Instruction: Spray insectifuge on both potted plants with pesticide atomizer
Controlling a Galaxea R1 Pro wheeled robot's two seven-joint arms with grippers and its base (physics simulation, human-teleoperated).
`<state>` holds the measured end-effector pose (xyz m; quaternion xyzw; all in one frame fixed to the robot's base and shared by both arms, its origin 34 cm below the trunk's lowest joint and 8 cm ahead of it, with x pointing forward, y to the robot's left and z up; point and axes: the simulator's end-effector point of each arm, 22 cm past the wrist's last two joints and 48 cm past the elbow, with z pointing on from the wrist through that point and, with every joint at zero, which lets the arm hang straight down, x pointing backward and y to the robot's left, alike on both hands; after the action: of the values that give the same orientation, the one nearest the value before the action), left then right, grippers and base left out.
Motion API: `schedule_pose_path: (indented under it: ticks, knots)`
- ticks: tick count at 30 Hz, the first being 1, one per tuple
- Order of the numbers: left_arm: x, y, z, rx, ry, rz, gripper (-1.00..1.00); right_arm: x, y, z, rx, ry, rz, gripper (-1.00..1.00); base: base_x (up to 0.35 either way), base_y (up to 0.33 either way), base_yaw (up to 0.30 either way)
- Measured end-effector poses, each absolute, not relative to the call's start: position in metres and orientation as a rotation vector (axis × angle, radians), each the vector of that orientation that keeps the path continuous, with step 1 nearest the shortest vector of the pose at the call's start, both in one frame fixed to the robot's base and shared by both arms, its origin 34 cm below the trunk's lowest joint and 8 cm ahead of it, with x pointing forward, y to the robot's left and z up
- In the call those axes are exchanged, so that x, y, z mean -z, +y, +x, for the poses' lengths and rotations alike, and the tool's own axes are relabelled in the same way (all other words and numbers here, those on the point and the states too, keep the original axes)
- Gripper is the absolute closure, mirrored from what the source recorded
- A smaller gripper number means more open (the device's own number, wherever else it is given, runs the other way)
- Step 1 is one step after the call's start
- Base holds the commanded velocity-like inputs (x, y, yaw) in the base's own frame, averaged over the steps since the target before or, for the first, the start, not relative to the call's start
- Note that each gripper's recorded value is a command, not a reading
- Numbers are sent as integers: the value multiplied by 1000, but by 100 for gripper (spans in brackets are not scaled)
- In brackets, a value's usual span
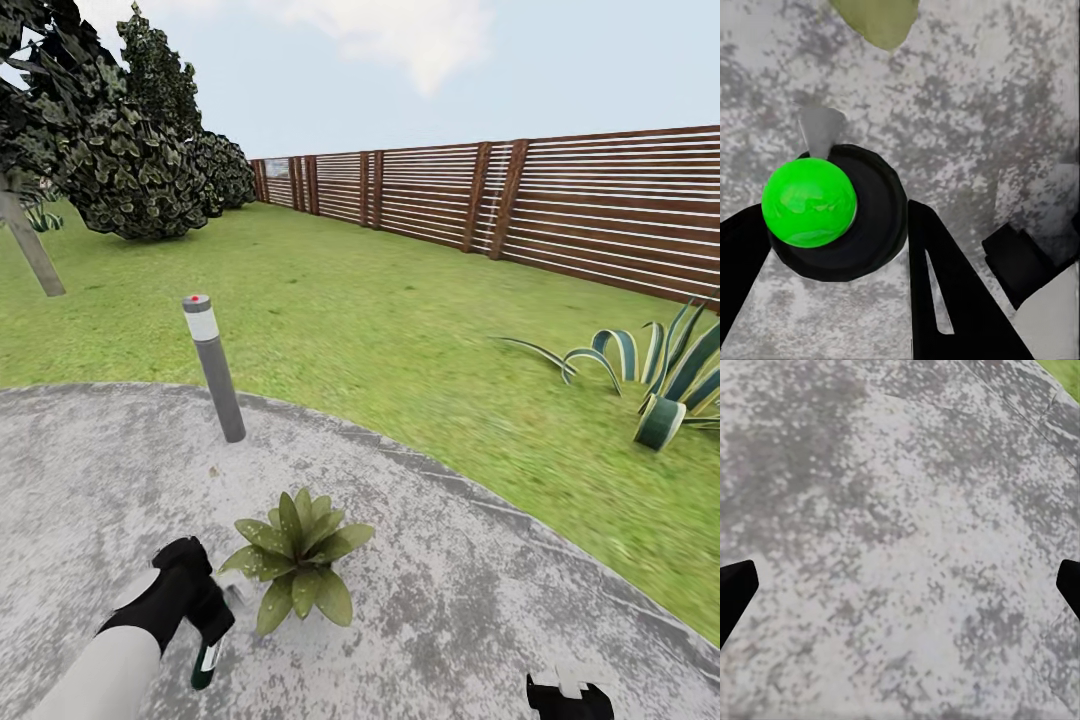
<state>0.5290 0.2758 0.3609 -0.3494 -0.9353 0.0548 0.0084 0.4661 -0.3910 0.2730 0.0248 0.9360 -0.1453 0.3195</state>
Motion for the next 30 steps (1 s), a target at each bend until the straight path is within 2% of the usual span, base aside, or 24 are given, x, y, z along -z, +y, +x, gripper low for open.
schedule_pose_path:
  ticks: [5, 13, 26, 30]
  knots:
    - [-359, 256, 535, -168, -2939, -1130, 100, -273, -391, 466, 382, 2461, 65, -100, 0, 0, 0]
    - [-347, 304, 509, -103, -2908, -1064, 100, -273, -391, 466, 382, 2461, 65, -100, 0, 0, 0]
    - [-345, 310, 505, -85, -2905, -1048, 100, -274, -391, 467, 382, 2457, 69, -100, 0, 1, 0]
    - [-342, 315, 510, -13, -2925, -1054, 100, -274, -391, 467, 383, 2456, 68, -100, -10, 178, 0]
